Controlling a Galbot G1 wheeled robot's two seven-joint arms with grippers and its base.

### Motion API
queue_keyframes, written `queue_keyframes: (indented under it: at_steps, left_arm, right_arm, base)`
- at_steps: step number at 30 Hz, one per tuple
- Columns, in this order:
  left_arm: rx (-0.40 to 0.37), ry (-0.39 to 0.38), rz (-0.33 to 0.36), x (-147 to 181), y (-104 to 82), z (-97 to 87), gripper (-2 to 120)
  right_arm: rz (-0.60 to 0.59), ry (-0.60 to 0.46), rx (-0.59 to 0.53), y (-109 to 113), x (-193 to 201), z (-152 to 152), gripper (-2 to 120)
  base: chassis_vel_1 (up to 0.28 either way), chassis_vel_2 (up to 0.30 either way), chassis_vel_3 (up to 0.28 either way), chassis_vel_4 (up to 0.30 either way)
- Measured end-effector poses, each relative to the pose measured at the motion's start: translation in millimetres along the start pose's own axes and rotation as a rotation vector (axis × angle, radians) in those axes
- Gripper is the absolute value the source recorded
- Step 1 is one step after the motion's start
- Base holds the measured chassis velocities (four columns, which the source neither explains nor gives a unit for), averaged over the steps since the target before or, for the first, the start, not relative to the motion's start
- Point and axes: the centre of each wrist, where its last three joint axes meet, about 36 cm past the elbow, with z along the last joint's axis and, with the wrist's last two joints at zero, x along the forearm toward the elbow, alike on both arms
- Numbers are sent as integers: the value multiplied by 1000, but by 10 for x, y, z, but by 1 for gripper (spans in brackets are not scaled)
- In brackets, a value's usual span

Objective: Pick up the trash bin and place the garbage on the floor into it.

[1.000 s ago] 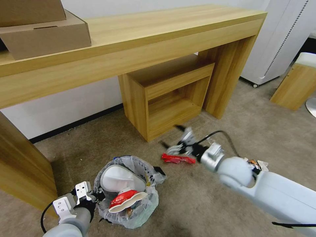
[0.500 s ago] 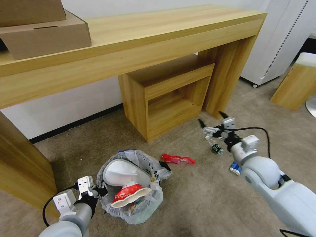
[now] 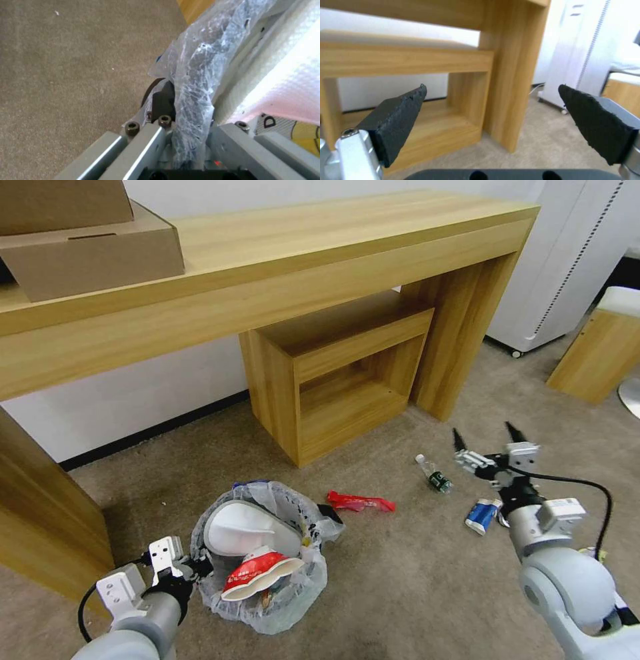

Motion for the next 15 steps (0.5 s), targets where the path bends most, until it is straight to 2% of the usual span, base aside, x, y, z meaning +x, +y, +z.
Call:
queue_keyframes:
  at_steps: [3, 9, 10, 11, 14, 15]
  left_arm:
    - [4, -4, -22, 8, 20, -7, 0]
    - [2, 2, -37, 22, 34, 25, 0]
    - [0, -1, -47, 22, 35, 41, 0]
    - [0, -1, -47, 22, 35, 41, 0]
    - [-6, 11, -53, 14, 48, 72, 0]
    - [-6, 11, -53, 14, 48, 72, 0]
  right_arm:
    - [36, -18, -11, 69, 42, 166, 100]
    - [19, -24, 22, 91, 52, 349, 100]
    - [-68, -27, 96, -13, -43, 578, 100]
    - [-68, -27, 96, -13, -43, 578, 100]
    - [-180, 11, 215, -299, -408, 774, 100]
    - [-180, 11, 215, -299, -408, 774, 100]
  base:
    - [0, 0, 0, 0]
    - [0, 0, 0, 0]
    - [0, 0, 0, 0]
    - [0, 0, 0, 0]
    - [0, 0, 0, 0]
    - [0, 0, 0, 0]
